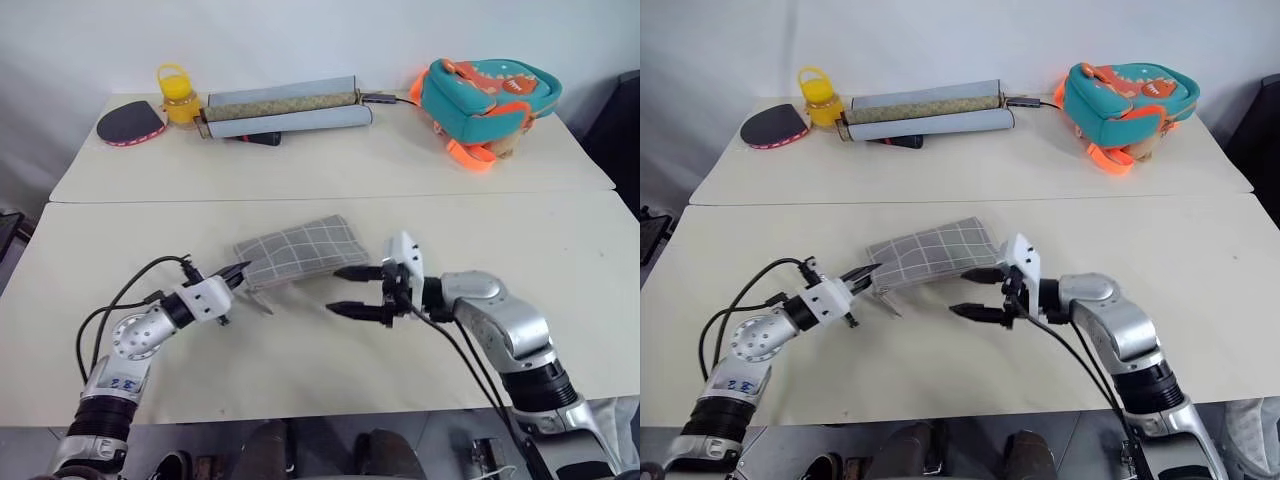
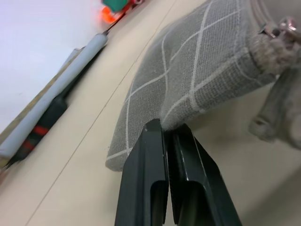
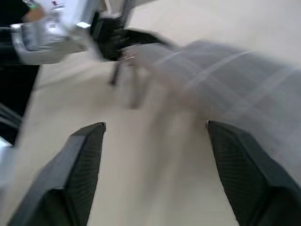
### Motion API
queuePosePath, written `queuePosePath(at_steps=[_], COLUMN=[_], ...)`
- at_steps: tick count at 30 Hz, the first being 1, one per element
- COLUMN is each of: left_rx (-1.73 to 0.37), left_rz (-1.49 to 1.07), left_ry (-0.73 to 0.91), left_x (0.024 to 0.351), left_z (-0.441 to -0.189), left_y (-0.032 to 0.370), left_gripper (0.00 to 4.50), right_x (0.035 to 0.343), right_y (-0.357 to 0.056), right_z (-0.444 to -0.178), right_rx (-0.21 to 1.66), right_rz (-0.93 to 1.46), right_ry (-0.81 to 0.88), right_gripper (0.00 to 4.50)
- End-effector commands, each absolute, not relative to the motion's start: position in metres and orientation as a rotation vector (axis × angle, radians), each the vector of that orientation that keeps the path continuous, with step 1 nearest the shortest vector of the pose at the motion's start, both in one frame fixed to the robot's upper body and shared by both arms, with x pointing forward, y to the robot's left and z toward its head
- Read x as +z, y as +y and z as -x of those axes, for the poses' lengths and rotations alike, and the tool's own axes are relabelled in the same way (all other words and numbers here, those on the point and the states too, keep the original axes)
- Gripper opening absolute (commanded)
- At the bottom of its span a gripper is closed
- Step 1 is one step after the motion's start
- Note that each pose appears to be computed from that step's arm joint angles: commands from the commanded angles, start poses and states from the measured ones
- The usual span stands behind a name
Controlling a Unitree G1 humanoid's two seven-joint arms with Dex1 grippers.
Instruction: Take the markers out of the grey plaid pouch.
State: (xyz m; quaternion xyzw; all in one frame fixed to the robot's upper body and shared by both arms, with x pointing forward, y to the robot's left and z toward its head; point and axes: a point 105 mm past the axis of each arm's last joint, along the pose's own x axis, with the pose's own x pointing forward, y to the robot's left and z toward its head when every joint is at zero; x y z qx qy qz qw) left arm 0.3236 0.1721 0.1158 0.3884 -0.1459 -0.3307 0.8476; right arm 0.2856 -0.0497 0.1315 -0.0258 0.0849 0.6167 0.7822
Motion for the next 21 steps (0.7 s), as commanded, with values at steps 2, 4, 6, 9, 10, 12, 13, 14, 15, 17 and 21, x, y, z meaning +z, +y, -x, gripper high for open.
queuePosePath(at_steps=[2, 4, 6, 9, 10, 12, 13, 14, 15, 17, 21], left_rx=[-0.718, -0.713, -0.707, -0.701, -0.701, -0.703, -0.703, -0.702, -0.700, -0.692, -0.670], left_rz=[-0.833, -0.835, -0.842, -0.833, -0.831, -0.833, -0.833, -0.839, -0.840, -0.832, -0.826], left_ry=[-0.324, -0.317, -0.317, -0.315, -0.315, -0.313, -0.312, -0.312, -0.313, -0.307, -0.307], left_x=[0.123, 0.123, 0.124, 0.124, 0.124, 0.123, 0.123, 0.124, 0.125, 0.126, 0.130], left_z=[-0.327, -0.329, -0.330, -0.330, -0.330, -0.329, -0.329, -0.328, -0.328, -0.329, -0.330], left_y=[0.154, 0.151, 0.148, 0.143, 0.142, 0.141, 0.141, 0.141, 0.142, 0.144, 0.149], left_gripper=[0.00, 0.00, 0.00, 0.00, 0.00, 0.00, 0.00, 0.00, 0.00, 0.00, 0.00], right_x=[0.119, 0.115, 0.113, 0.115, 0.114, 0.115, 0.115, 0.117, 0.118, 0.119, 0.112], right_y=[-0.017, -0.007, 0.004, 0.014, 0.016, 0.018, 0.019, 0.018, 0.018, 0.015, -0.005], right_z=[-0.287, -0.290, -0.286, -0.287, -0.289, -0.296, -0.298, -0.301, -0.303, -0.304, -0.308], right_rx=[1.249, 1.222, 1.261, 1.294, 1.294, 1.280, 1.280, 1.273, 1.270, 1.276, 1.254], right_rz=[0.021, -0.004, 0.002, -0.007, 0.015, 0.001, 0.000, -0.005, -0.005, -0.004, 0.046], right_ry=[0.181, 0.193, 0.205, 0.187, 0.176, 0.169, 0.165, 0.159, 0.153, 0.146, 0.161], right_gripper=[3.37, 3.37, 3.37, 3.37, 3.37, 3.00, 2.79, 2.42, 2.05, 1.36, 0.05])
